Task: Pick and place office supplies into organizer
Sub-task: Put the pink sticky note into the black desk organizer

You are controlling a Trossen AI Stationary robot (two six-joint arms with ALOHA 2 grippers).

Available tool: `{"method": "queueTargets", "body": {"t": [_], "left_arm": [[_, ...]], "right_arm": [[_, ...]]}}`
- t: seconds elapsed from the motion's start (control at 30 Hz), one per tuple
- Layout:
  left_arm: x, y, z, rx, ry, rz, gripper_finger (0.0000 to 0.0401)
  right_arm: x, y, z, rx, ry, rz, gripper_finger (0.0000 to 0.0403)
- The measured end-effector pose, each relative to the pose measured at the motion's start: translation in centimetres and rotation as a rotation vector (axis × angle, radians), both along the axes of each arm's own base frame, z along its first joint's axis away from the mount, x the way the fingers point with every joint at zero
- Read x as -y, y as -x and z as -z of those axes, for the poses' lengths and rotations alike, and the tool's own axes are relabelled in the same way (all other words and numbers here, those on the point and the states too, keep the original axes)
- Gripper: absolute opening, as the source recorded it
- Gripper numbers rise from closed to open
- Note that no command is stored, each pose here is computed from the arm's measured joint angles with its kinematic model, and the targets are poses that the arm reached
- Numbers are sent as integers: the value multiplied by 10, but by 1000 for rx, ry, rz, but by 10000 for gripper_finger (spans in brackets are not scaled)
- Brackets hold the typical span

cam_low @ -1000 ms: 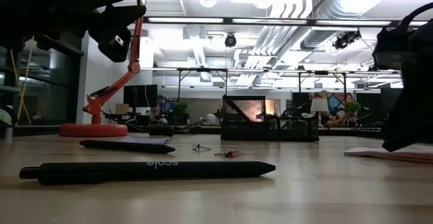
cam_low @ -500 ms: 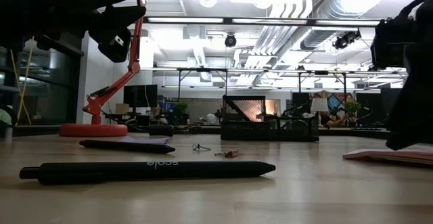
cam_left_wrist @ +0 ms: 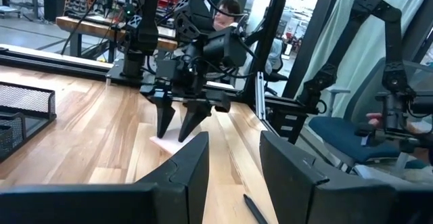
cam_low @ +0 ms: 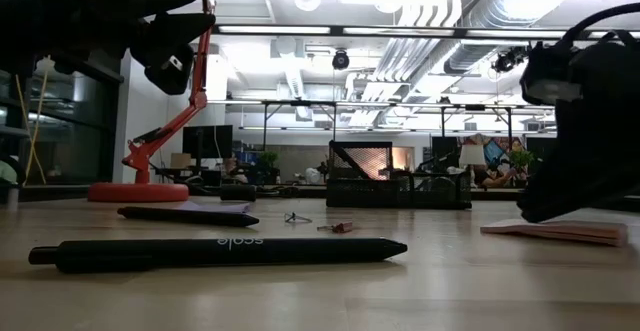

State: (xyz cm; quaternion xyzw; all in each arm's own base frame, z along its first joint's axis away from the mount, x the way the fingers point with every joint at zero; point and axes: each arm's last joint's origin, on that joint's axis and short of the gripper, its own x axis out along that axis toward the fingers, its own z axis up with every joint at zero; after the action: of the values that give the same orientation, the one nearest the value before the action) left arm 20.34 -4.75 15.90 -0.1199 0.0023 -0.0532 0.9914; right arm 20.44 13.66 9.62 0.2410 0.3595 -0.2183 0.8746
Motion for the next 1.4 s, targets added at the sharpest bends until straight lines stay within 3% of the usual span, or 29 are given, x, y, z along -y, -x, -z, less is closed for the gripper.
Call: {"method": "queueTargets", "body": {"t": [0.2,0.47,0.57,0.77,0.9,1.07,1.4], "left_arm": [[0,0,1,-6,-4,-5,117],[0,0,2,-14,-11,-6,117],[0,0,2,-18,-15,-7,117],[0,0,3,-32,-15,-7,117],[0,0,4,-35,-8,-7,117],[0,0,3,-35,-7,-7,117],[0,0,4,-35,-8,-7,117]], "right_arm": [[8,2,2,-8,155,3,225],[19,-11,-11,25,270,-15,306],[21,-20,-28,16,267,-14,324],[19,-28,-55,-147,256,-34,330],[18,-24,-55,-206,208,32,331],[13,-26,-52,-186,133,19,331],[18,-15,-34,-175,91,44,333]]}}
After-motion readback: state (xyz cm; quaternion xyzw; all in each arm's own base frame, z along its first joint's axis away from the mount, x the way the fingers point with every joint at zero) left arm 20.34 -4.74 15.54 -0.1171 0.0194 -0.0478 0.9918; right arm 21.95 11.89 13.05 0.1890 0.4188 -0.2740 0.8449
